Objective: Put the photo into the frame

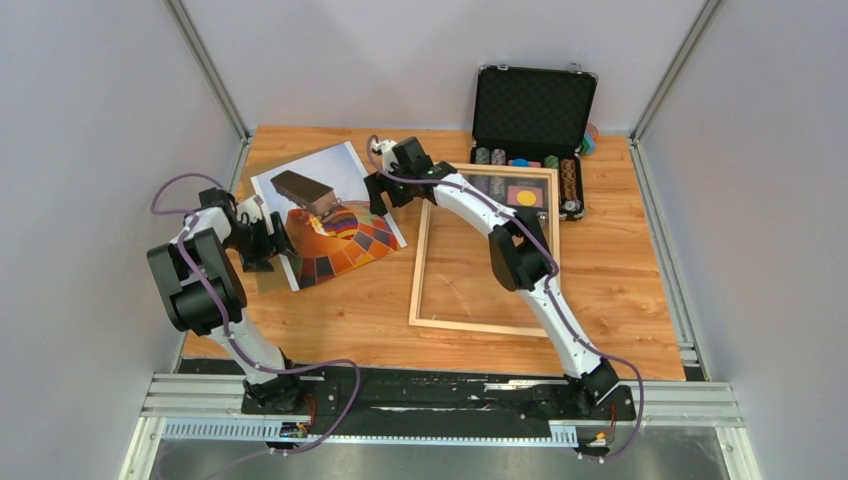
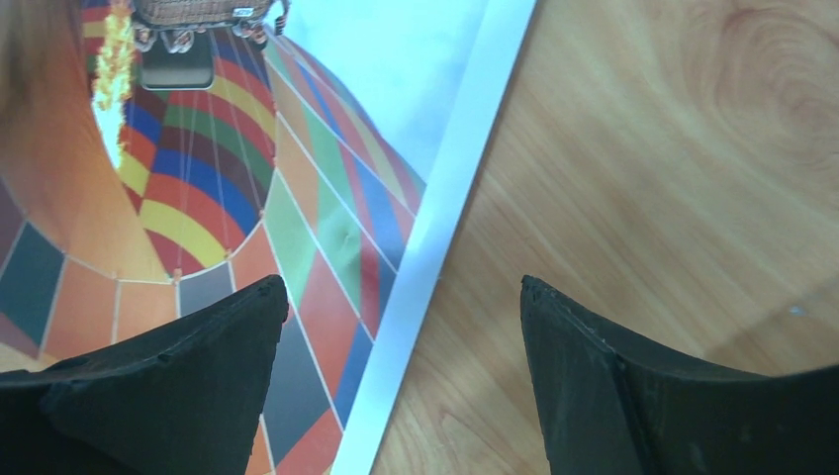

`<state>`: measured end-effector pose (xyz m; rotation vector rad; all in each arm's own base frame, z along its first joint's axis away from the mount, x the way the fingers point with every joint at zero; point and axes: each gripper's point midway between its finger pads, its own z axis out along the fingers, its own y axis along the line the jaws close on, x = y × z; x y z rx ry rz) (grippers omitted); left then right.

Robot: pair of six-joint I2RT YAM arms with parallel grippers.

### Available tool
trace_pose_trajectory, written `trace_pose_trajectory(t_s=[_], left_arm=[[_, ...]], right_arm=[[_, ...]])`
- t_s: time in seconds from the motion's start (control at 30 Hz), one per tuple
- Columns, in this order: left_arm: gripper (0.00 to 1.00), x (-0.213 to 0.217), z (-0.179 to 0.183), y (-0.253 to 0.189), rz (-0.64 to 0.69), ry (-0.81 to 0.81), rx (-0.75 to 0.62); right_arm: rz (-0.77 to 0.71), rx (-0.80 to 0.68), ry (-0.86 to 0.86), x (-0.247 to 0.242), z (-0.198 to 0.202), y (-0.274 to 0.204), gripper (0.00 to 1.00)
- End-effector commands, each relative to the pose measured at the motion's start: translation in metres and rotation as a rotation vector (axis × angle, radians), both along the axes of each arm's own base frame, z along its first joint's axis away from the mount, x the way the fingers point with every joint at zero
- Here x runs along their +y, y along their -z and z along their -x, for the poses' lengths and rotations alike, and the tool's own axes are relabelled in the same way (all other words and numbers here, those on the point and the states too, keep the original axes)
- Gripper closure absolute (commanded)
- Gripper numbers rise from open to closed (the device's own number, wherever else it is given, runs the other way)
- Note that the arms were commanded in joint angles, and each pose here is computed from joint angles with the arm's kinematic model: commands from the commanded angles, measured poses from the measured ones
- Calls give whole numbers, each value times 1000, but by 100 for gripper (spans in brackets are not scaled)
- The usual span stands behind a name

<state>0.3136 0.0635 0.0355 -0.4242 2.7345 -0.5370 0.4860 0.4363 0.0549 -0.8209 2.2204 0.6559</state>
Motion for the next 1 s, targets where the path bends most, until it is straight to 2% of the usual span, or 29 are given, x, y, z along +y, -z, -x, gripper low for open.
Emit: trace_pose_trajectory(t_s=[0.0, 0.53, 0.97], left_arm=[[12, 3, 1, 14, 6, 0, 19], [12, -15, -4, 16, 103, 9, -3], [13, -12, -15, 4, 83, -10, -53]], right_arm=[[-91, 79, -29, 15, 9, 0, 15], [-187, 325, -19, 11, 27, 25, 16], [-187, 345, -12, 6, 28, 30, 18]])
